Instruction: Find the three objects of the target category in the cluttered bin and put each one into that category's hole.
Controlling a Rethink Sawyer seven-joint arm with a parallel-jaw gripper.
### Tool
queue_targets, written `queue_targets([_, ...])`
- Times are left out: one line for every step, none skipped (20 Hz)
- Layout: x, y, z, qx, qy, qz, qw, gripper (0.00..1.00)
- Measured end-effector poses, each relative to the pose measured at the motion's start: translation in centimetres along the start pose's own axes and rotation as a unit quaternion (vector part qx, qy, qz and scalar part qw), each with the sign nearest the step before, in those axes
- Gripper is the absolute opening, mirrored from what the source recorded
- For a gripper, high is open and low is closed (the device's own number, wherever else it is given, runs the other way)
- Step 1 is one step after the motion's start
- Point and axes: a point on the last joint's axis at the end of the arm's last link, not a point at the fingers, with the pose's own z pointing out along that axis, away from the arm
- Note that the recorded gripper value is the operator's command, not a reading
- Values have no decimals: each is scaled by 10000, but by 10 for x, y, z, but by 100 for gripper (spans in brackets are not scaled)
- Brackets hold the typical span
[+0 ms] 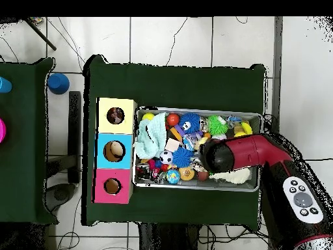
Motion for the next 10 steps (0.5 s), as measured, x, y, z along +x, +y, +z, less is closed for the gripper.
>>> queue_targets([1, -1, -1, 7, 21, 9, 10000, 100])
queue_targets([2, -3, -1, 13, 32, 17, 10000, 100])
queue_targets([2, -4, -2, 18, 37, 23, 10000, 100])
queue_targets([3, -5, -2, 26, 42, 33, 10000, 100])
queue_targets([5, -8, -3, 40, 44, 52, 10000, 100])
queue_targets([5, -10, -4, 47, 44, 64, 10000, 100])
queue_targets([6, -12, -4, 55, 43, 78, 9999, 100])
queue_targets([7, -13, -4, 62, 45, 90, 9999, 100])
queue_targets([9, -16, -5, 77, 47, 105, 9999, 100])
queue_targets([10, -18, -5, 89, 48, 110, 9999, 100])
